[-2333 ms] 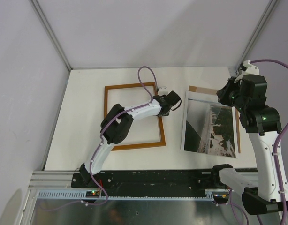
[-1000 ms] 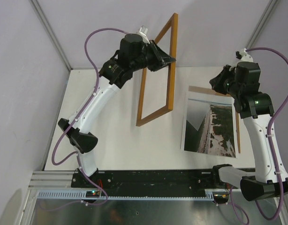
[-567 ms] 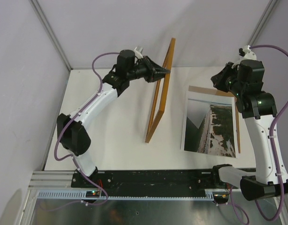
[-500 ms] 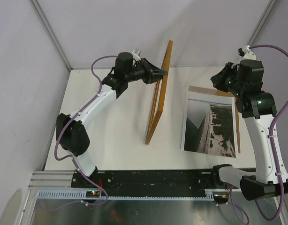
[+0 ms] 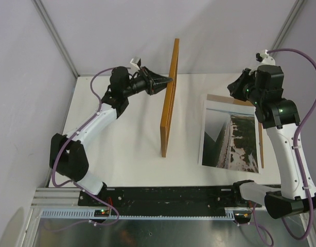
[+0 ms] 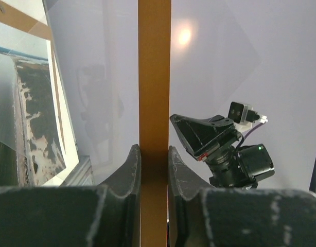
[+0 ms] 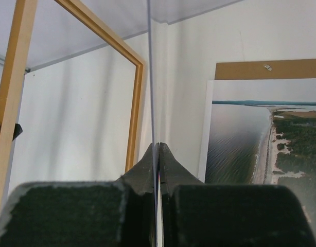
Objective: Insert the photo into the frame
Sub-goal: Turn over the frame body.
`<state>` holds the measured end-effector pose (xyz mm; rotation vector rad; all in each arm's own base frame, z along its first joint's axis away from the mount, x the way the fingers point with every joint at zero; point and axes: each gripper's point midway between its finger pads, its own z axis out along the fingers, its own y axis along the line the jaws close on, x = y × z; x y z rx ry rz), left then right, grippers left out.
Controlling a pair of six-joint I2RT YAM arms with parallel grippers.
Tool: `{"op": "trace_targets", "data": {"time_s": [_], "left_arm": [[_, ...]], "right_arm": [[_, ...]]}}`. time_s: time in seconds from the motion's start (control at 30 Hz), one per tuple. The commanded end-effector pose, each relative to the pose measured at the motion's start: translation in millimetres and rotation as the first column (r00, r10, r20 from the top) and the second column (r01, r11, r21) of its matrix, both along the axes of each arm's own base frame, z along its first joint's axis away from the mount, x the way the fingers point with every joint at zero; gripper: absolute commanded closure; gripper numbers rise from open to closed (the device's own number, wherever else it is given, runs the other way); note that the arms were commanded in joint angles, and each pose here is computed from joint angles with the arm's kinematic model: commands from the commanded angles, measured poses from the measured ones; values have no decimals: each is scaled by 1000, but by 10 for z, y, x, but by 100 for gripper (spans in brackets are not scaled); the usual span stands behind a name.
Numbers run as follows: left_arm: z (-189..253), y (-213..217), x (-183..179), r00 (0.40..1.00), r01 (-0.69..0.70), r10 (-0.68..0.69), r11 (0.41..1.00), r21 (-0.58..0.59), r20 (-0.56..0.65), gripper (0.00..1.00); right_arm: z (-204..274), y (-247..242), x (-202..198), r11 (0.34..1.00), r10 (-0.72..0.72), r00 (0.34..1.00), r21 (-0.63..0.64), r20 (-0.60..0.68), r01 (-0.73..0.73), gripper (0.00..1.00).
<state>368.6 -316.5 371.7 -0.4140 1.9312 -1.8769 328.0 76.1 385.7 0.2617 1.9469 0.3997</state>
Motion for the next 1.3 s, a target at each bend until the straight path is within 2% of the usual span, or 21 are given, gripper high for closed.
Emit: {"op": "trace_targets", "data": {"time_s": [0.0, 0.2, 0.43, 0.67, 0.9, 1.27], "left_arm": [[405, 119, -298, 989, 55, -43, 996, -76, 143, 100], [239, 191, -357, 989, 62, -51, 995, -79, 137, 100], [96, 291, -355, 990, 70, -61, 995, -69, 128, 94], [3, 368, -361, 987, 93, -86, 995, -48, 133, 79], [9, 428, -372, 982, 102, -95, 994, -31, 166, 59], [-29, 529, -343, 978, 106, -102, 994, -11, 182, 53]], "right_arm": [[205, 44, 75, 1000, -15, 997, 19, 73, 14, 100], [167, 113, 92, 1000, -6, 998, 14, 65, 5, 100], [163, 149, 94, 1000, -3, 998, 12, 66, 2, 100], [145, 209, 98, 1000, 8, 998, 11, 62, -9, 100], [142, 245, 98, 1000, 15, 998, 10, 63, -16, 100], [107, 279, 119, 1000, 22, 998, 7, 59, -22, 100]]}}
